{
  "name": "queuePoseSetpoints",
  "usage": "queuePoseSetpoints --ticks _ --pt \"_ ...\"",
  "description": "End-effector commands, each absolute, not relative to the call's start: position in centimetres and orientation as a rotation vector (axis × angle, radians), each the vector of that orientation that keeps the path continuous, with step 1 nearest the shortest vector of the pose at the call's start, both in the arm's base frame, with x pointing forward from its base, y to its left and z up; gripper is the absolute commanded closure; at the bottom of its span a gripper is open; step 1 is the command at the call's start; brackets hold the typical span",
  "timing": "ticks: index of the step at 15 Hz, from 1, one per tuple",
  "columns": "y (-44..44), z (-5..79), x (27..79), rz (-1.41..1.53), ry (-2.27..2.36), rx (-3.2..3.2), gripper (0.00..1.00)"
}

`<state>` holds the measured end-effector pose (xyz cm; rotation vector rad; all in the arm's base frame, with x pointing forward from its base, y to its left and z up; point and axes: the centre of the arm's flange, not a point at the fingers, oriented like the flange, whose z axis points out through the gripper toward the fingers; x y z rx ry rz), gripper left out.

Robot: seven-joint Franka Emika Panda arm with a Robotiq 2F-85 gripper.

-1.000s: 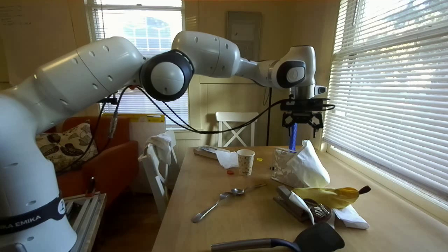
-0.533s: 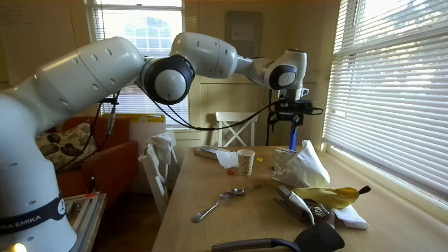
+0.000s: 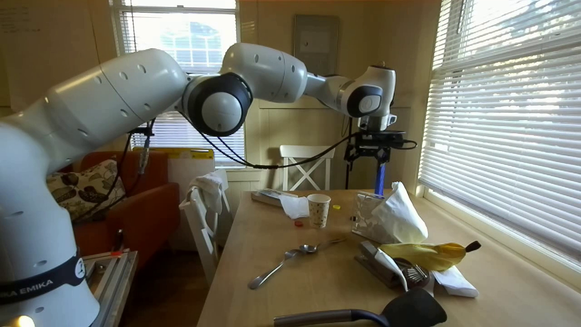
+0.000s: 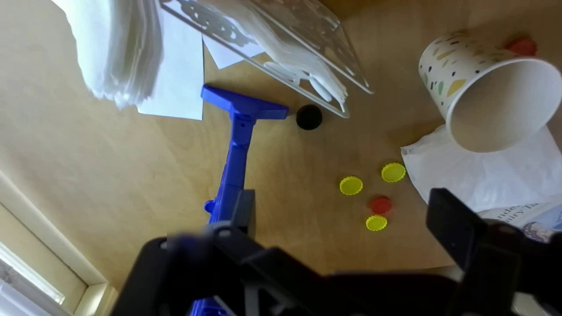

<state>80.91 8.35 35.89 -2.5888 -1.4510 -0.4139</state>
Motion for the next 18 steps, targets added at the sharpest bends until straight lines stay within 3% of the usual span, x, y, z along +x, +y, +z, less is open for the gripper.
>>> queuePoseSetpoints --ticks 1,7,12,13,14,16,18 --pt "8.9 36.5 83.3 -0.526 -1.548 -2.612 0.00" --pt "8.9 36.8 88.9 -0.858 -1.481 -2.658 0.00" --pt "9.4 36.0 91.3 -0.941 -1.497 -2.504 0.00" --pt "9.6 35.7 91.4 -0.955 -1.499 -2.473 0.03" --pt "9.7 35.6 91.4 -0.971 -1.484 -2.452 0.26" --pt "9.7 35.6 91.4 -0.994 -1.468 -2.438 0.30" --pt "9.5 35.9 91.5 -1.024 -1.436 -2.457 0.46"
